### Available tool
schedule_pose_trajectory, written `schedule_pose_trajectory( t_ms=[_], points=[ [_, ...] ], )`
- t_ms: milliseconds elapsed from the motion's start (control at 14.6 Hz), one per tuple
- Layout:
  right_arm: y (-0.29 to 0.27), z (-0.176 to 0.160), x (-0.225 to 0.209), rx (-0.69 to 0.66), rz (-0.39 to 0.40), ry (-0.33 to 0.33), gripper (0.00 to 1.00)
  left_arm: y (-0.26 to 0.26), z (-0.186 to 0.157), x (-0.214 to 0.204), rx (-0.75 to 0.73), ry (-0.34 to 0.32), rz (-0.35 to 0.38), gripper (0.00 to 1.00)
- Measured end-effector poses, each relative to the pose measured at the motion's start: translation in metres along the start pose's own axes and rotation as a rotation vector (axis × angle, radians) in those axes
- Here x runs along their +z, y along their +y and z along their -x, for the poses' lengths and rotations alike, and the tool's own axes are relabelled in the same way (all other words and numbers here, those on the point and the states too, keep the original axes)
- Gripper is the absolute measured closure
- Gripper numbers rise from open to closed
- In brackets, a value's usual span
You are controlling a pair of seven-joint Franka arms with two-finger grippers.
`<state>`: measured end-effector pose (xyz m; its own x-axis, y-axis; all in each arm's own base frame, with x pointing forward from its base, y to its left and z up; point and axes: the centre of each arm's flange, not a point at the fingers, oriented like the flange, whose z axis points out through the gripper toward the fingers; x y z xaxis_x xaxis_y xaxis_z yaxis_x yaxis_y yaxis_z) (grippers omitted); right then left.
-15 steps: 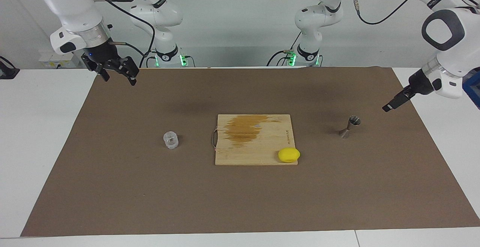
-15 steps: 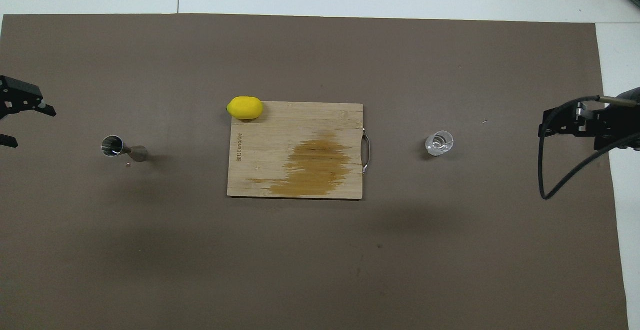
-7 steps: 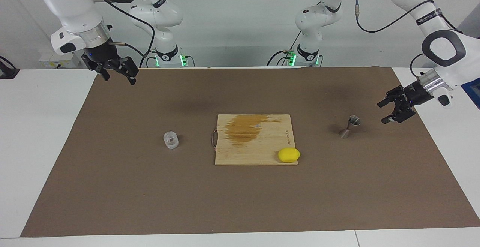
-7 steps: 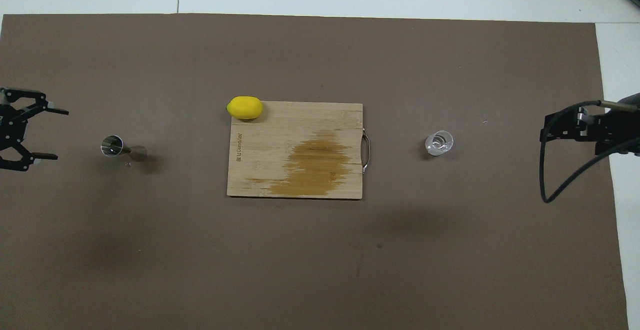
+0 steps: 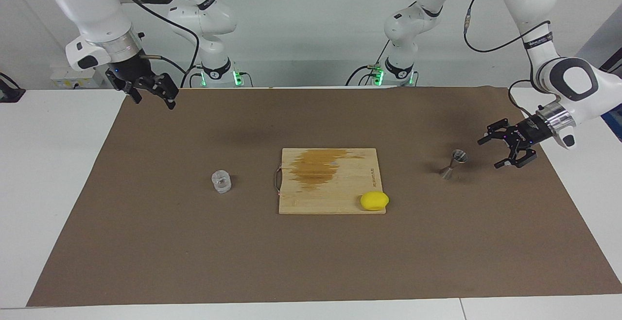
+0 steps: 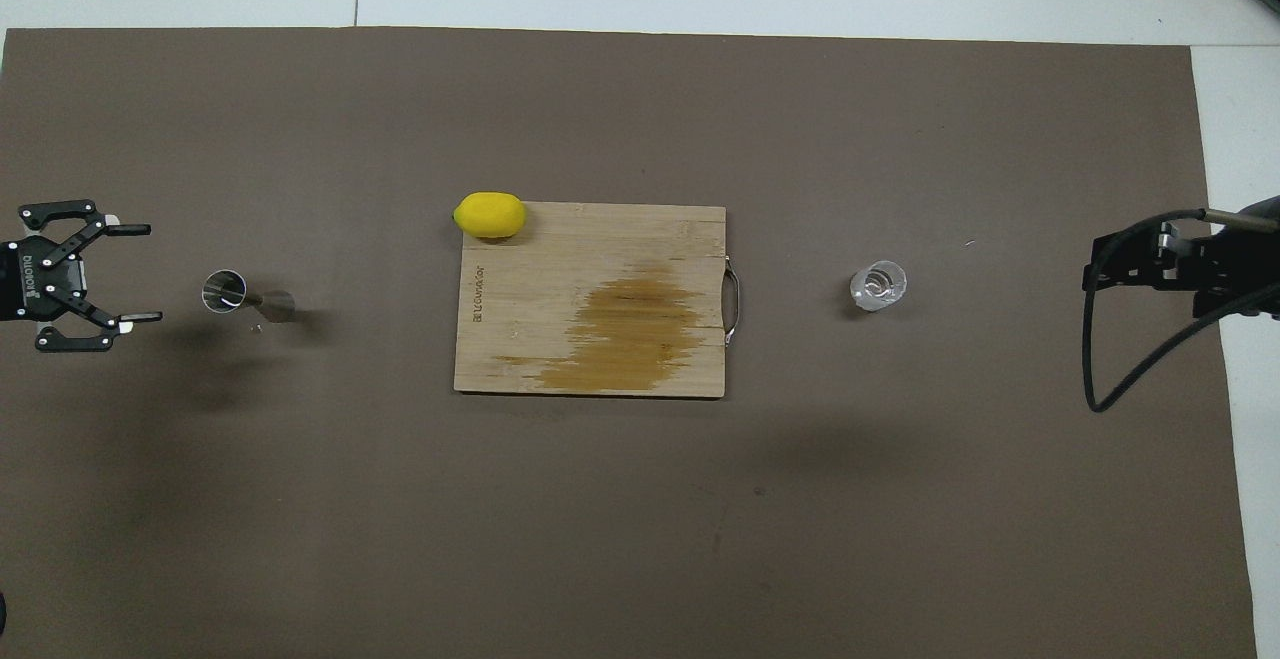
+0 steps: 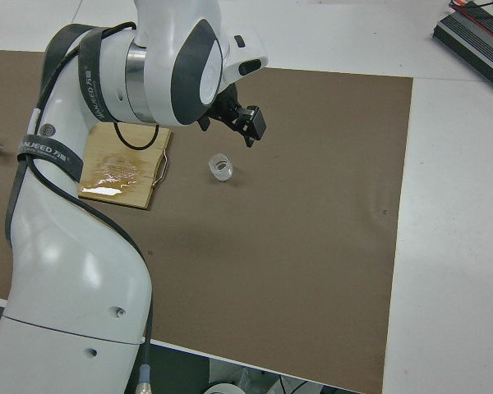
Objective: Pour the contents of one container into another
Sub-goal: 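Move the open left gripper toward the small dark glass cup, then close the left gripper on the glass while the right gripper reaches the clear cup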
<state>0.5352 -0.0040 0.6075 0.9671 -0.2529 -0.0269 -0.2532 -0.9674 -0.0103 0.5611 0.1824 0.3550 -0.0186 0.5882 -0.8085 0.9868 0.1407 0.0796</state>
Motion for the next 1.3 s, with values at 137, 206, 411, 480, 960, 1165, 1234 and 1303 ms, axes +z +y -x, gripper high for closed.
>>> schedule_pose_trajectory(
  t_ms=[137,206,411,480,960,1165,1234,1303],
  points=[
    [0.0,0.001,0.0,0.0,0.0,0.0,0.01,-0.015,-0.017,0.013,-0.072,-0.065,0.024,0.0],
    [0.0,0.001,0.0,0.0,0.0,-0.001,0.01,-0.021,-0.022,0.017,-0.093,-0.081,0.026,0.0],
    [0.0,0.001,0.002,0.0,0.001,-0.004,0.01,-0.026,-0.024,0.025,-0.107,-0.094,0.018,0.0],
    [0.0,0.001,0.002,0.0,0.001,-0.005,0.01,-0.029,-0.025,0.028,-0.112,-0.098,0.011,0.0],
    [0.01,0.0,0.006,0.018,0.0,-0.006,0.0,-0.039,-0.029,0.044,-0.137,-0.15,0.031,0.0],
    [0.012,-0.004,0.005,0.092,-0.008,0.025,0.03,-0.04,-0.028,0.052,-0.133,-0.157,0.039,0.0],
    [0.012,-0.005,0.006,0.152,-0.012,0.03,0.03,-0.039,-0.026,0.054,-0.133,-0.163,0.041,0.0],
    [0.011,-0.005,0.007,0.217,-0.024,0.026,0.04,-0.039,-0.025,0.057,-0.133,-0.167,0.042,0.0]
  ],
)
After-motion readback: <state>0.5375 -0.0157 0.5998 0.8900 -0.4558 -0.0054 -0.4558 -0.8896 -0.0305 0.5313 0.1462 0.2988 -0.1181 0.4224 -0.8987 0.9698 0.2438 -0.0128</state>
